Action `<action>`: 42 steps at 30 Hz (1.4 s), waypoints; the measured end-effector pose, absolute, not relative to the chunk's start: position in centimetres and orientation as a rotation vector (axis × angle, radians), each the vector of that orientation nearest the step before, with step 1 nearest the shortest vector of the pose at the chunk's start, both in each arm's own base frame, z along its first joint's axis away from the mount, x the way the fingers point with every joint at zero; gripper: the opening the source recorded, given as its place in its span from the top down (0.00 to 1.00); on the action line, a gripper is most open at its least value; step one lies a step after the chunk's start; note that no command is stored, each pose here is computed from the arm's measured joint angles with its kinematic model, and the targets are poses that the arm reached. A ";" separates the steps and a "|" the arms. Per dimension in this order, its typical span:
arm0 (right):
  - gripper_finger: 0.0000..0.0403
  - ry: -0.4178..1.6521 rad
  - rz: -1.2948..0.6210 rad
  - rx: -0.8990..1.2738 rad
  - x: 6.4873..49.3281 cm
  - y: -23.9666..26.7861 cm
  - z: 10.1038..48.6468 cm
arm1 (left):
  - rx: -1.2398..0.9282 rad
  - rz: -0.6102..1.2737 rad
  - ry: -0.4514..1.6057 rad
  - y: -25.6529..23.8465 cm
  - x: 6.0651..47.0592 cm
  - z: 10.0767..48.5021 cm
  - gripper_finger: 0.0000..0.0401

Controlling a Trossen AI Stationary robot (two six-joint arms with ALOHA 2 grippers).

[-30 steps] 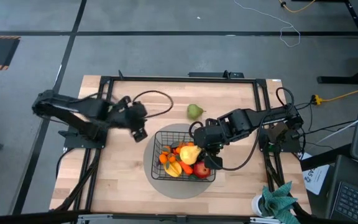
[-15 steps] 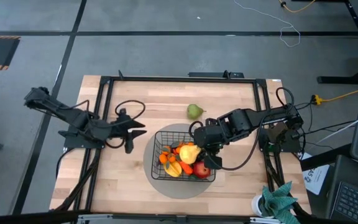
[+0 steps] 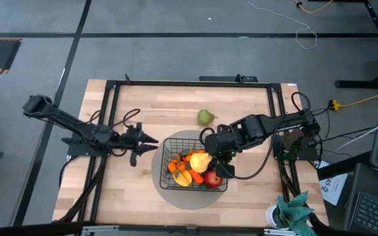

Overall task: Build produce basket
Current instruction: Put the yellow pear into the wire basket

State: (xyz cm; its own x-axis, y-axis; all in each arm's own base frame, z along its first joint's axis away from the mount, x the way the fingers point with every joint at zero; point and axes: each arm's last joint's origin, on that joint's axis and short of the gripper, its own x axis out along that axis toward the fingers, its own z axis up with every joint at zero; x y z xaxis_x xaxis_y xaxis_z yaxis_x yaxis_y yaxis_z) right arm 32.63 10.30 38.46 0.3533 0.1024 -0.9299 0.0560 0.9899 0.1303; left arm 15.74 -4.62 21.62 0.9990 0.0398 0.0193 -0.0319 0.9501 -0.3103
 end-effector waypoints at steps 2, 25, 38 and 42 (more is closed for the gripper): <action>1.00 1.210 0.030 0.148 32.6 10.3 38.5 | -0.316 0.034 -0.037 -4.6 15.6 21.1 0.73; 1.00 1.211 0.028 0.152 32.6 10.3 38.5 | -0.275 -0.009 -0.077 -4.8 13.4 19.5 0.73; 1.00 1.212 0.029 0.152 32.6 10.3 38.5 | -0.281 -0.024 -0.119 -4.1 11.5 20.4 0.73; 1.00 1.212 0.030 0.150 32.6 10.3 38.5 | -0.284 -0.023 -0.129 -3.9 11.0 20.5 0.73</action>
